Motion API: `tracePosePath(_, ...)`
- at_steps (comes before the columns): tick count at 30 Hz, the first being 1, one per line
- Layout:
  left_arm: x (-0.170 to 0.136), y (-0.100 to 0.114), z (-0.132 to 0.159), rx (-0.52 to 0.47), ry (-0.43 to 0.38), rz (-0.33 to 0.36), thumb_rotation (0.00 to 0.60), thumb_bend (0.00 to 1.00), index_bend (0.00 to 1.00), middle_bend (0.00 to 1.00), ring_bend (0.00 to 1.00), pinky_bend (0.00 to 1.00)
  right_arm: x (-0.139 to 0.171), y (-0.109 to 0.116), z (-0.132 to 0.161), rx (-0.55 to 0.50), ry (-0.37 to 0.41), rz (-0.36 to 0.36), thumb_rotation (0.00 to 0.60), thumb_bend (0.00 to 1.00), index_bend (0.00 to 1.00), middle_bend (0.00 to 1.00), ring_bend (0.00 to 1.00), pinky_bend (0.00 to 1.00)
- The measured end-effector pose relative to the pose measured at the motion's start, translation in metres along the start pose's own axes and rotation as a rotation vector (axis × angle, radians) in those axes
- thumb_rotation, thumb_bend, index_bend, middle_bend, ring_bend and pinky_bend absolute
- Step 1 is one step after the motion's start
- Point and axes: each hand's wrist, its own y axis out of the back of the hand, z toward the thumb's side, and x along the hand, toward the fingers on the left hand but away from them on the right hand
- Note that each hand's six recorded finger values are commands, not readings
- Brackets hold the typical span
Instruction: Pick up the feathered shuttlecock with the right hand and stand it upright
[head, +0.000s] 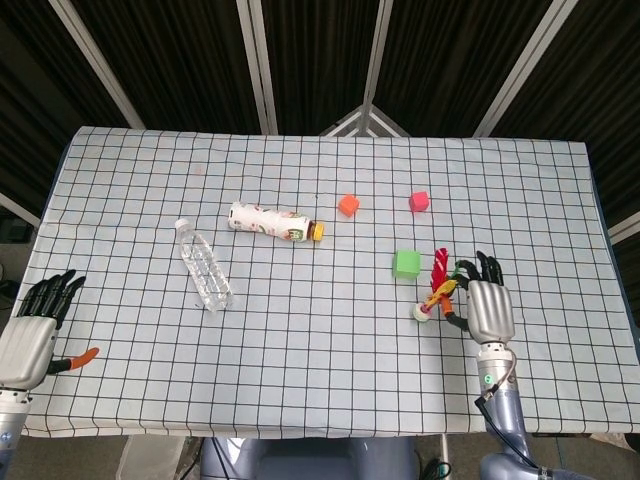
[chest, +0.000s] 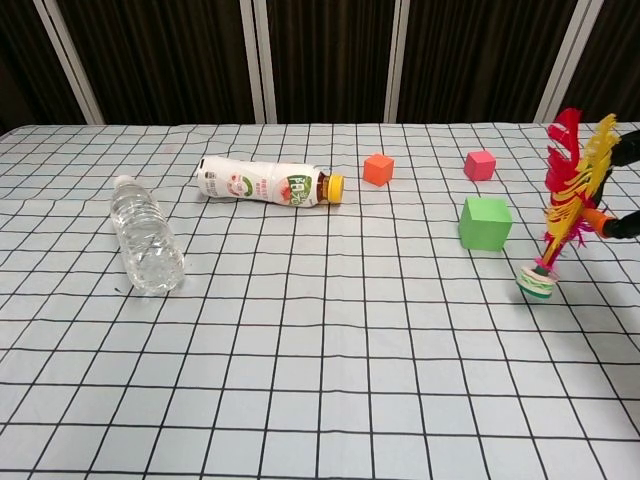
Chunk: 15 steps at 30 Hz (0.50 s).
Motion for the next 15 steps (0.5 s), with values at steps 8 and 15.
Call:
tracePosePath(8, 0.0, 0.0, 0.0, -0.001, -0.003, -0.004, 0.6, 0.0, 0.0, 0.0, 0.0, 0.0, 0.005, -0.006, -0.005, -0.011, -0.006, 0.022, 0.6, 0.52, 0.65, 0.27, 0.0, 0.0)
tracePosePath(15, -0.001, 0.0, 0.002, 0.0, -0.008, -0.001, 0.6, 0.0, 0.0, 0.0, 0.0, 0.0, 0.011, -0.005, -0.008, -0.012, -0.001, 0.034, 0.6, 0.52, 0.25, 0.18, 0.0, 0.0)
